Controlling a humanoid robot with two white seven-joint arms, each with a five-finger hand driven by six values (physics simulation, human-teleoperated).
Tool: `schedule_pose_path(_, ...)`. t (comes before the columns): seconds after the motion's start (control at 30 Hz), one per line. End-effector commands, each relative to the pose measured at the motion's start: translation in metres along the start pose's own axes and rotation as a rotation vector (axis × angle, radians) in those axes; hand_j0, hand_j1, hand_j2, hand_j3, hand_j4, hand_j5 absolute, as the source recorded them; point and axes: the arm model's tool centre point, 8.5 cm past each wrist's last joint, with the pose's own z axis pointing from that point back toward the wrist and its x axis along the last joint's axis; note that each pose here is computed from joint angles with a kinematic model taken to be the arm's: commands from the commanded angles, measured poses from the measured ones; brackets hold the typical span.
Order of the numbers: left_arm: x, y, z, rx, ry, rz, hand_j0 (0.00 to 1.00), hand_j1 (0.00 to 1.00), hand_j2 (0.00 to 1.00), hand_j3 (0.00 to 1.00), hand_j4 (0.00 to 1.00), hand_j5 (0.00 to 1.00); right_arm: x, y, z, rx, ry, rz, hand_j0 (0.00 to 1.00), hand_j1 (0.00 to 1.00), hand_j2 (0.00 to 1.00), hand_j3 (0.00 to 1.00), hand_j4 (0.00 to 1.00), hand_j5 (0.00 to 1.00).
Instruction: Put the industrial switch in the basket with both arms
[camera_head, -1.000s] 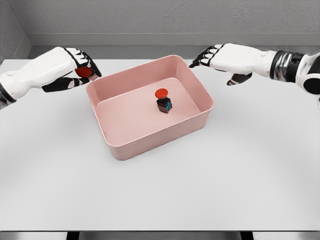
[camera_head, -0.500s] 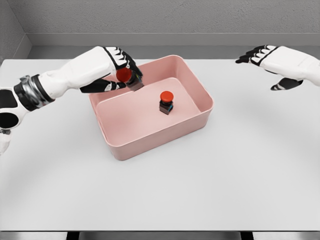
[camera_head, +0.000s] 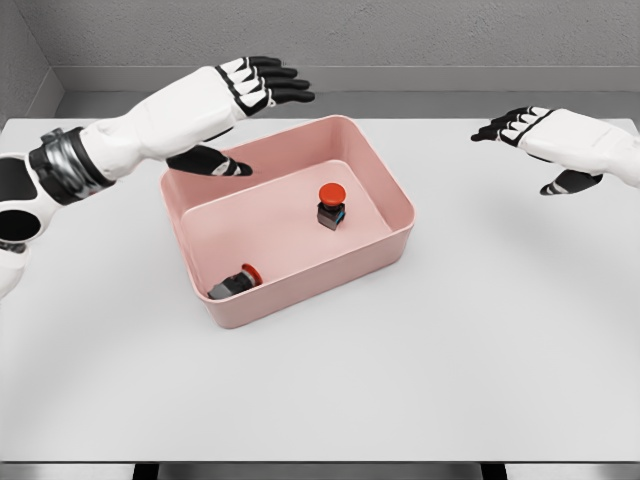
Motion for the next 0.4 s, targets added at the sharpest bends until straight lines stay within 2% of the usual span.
schedule_pose_path(0.0,-0.009,0.01,0.024,-0.042,0.044,-0.034,1.0,1.0,1.0,1.0,1.0,1.0,0.0,0.001,-0.001,-0.003,-0.001,-0.008,1.0,1.0,1.0,1.0,1.0,1.0)
schedule_pose_path(0.03,-0.014,0.013,0.04,-0.052,0.073,-0.032,1.0,1.0,1.0,1.0,1.0,1.0,0.001,0.002,-0.001,-0.002,-0.002,-0.009,1.0,1.0,1.0,1.0,1.0,1.0)
schedule_pose_path(0.1,-0.023,0.007,0.076,-0.104,0.153,-0.024,1.0,1.0,1.0,1.0,1.0,1.0,0.001,0.003,-0.002,0.0,-0.003,-0.012,1.0,1.0,1.0,1.0,1.0,1.0)
schedule_pose_path(0.17,-0.026,0.011,0.086,-0.093,0.179,-0.026,1.0,1.0,1.0,1.0,1.0,1.0,0.003,0.003,-0.002,-0.001,-0.007,-0.01,1.0,1.0,1.0,1.0,1.0,1.0)
schedule_pose_path(0.2,-0.028,0.016,0.101,-0.109,0.209,-0.032,1.0,1.0,1.0,1.0,1.0,1.0,0.003,0.004,-0.003,0.0,-0.007,-0.011,1.0,1.0,1.0,1.0,1.0,1.0)
schedule_pose_path(0.27,-0.031,0.024,0.116,-0.091,0.235,-0.013,1.0,1.0,1.0,1.0,1.0,1.0,0.003,0.005,-0.003,0.001,-0.009,-0.014,1.0,1.0,1.0,1.0,1.0,1.0)
schedule_pose_path(0.37,-0.034,0.021,0.126,-0.087,0.266,-0.002,1.0,1.0,1.0,1.0,1.0,1.0,0.004,0.007,-0.004,0.003,-0.011,-0.017,1.0,1.0,1.0,1.0,1.0,1.0)
